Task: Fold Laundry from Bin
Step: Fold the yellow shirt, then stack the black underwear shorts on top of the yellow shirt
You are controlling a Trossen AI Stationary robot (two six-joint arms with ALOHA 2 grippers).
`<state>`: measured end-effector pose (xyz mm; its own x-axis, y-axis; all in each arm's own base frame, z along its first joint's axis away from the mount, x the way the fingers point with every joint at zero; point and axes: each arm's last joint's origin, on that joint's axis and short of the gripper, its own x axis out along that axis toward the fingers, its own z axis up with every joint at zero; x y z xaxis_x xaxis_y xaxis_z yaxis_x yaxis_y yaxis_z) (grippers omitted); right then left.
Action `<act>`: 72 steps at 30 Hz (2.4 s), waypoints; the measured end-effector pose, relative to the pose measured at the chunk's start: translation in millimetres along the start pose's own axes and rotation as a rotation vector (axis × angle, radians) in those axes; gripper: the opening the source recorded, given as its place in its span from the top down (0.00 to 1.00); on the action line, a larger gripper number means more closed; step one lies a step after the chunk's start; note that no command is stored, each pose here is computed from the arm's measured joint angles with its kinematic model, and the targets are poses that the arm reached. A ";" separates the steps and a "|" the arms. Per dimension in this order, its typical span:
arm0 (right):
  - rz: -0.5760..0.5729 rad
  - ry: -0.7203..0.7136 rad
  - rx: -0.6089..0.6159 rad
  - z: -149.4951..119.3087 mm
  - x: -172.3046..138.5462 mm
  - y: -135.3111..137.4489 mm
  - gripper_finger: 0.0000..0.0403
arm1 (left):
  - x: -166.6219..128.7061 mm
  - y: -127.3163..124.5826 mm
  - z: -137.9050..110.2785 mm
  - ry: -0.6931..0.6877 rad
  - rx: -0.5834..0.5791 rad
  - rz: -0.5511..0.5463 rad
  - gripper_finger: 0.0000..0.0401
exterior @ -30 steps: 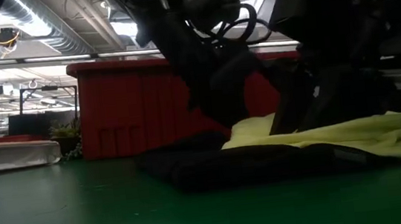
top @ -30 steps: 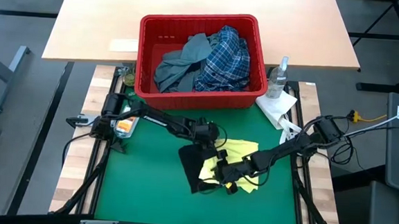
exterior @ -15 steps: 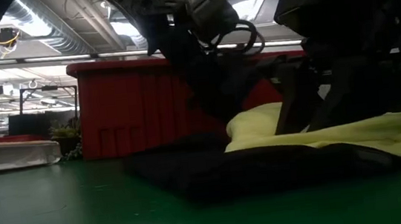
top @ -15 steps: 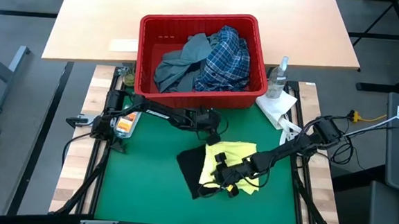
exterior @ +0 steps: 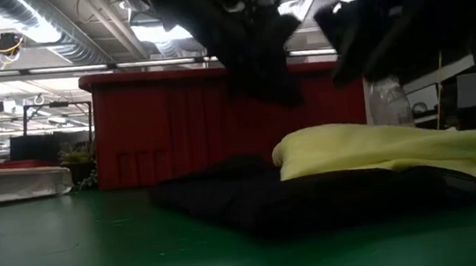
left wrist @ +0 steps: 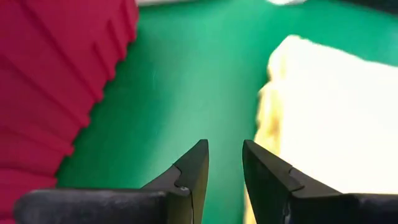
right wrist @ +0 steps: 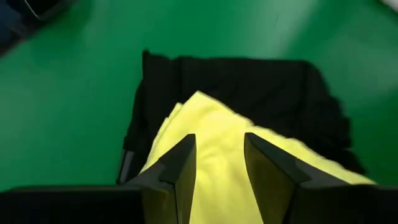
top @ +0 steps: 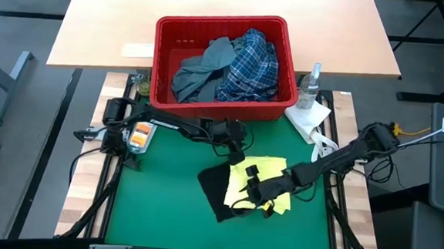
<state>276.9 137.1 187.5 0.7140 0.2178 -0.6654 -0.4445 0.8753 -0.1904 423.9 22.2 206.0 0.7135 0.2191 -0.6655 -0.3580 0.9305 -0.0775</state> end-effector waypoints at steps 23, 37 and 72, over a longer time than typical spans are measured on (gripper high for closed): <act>-0.367 0.446 0.137 -37.0 -74.9 -15.3 0.66 | -32.5 -103.0 -38.9 0.050 0.178 -0.271 0.77; -0.372 0.642 0.095 -57.8 -31.5 -6.7 0.66 | 1.3 -125.9 -88.2 0.188 0.253 -0.255 0.77; -0.196 0.724 -0.002 -0.4 -35.0 -11.5 0.66 | -20.4 -91.5 -56.8 0.267 0.041 -0.257 0.77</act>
<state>256.7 119.2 212.7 0.2459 -0.2808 -0.9277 -0.3475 0.8679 -0.3548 407.9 -84.1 184.5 0.5927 -0.1027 -0.7989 -0.1594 0.9573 -0.2413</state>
